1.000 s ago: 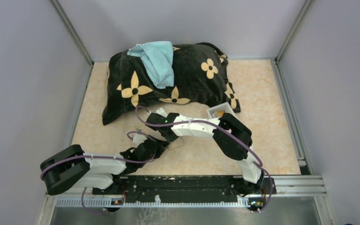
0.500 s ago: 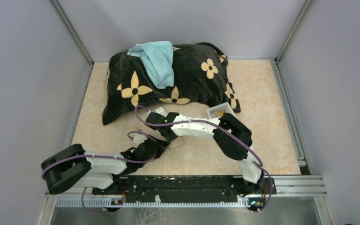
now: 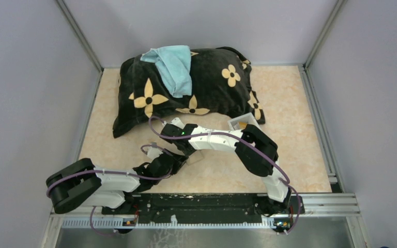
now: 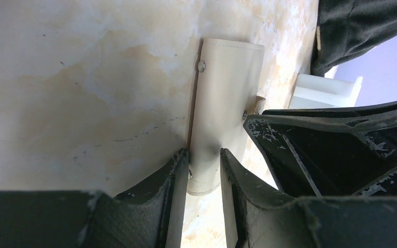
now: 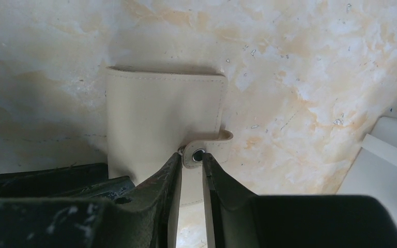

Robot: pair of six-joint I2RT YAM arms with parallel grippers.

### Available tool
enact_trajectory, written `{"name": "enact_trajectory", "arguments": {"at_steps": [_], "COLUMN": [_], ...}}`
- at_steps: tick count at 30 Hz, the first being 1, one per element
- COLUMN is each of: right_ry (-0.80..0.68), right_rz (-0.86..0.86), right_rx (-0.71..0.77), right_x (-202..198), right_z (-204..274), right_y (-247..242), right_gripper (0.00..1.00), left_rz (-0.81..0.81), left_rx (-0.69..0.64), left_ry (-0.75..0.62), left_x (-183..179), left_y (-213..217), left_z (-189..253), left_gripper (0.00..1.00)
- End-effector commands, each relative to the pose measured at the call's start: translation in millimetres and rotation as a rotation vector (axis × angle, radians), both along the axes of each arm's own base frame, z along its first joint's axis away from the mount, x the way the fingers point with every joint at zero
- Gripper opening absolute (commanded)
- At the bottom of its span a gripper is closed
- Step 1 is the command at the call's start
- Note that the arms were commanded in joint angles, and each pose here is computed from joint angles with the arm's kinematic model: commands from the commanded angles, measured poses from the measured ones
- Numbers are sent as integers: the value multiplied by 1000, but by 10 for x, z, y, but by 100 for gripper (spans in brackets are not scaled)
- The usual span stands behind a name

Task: Put the credit cards into the card holder
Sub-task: Close the card holder at the center of the board.

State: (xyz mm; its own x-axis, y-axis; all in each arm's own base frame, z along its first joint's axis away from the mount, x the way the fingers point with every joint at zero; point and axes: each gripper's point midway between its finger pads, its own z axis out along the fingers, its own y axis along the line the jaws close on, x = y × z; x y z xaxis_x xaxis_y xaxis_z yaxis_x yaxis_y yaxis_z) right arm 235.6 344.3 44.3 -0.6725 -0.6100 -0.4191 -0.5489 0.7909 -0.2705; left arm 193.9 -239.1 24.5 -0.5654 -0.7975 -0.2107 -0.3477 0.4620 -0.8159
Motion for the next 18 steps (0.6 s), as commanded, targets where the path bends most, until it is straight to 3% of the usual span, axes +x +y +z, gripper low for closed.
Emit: {"name": "enact_trajectory", "arguments": {"at_steps": [1,11,18], "right_ry": [-45,-41,-41], "right_rz": [1,14,22], "right_rx": [24,30,29], "right_x": [110,109,117], "right_z": [185,182,175], "right_y": [87,115,131], "right_gripper": [23,21,6], "left_rz": [-48,-50,-50], "left_rx": [194,192,196], "left_ry": [113,114,111], "left_x": [-253,-254,-252], "left_y": [306,302,311], "left_z": [-481,-487,-492], "left_gripper": [37,38,38]}}
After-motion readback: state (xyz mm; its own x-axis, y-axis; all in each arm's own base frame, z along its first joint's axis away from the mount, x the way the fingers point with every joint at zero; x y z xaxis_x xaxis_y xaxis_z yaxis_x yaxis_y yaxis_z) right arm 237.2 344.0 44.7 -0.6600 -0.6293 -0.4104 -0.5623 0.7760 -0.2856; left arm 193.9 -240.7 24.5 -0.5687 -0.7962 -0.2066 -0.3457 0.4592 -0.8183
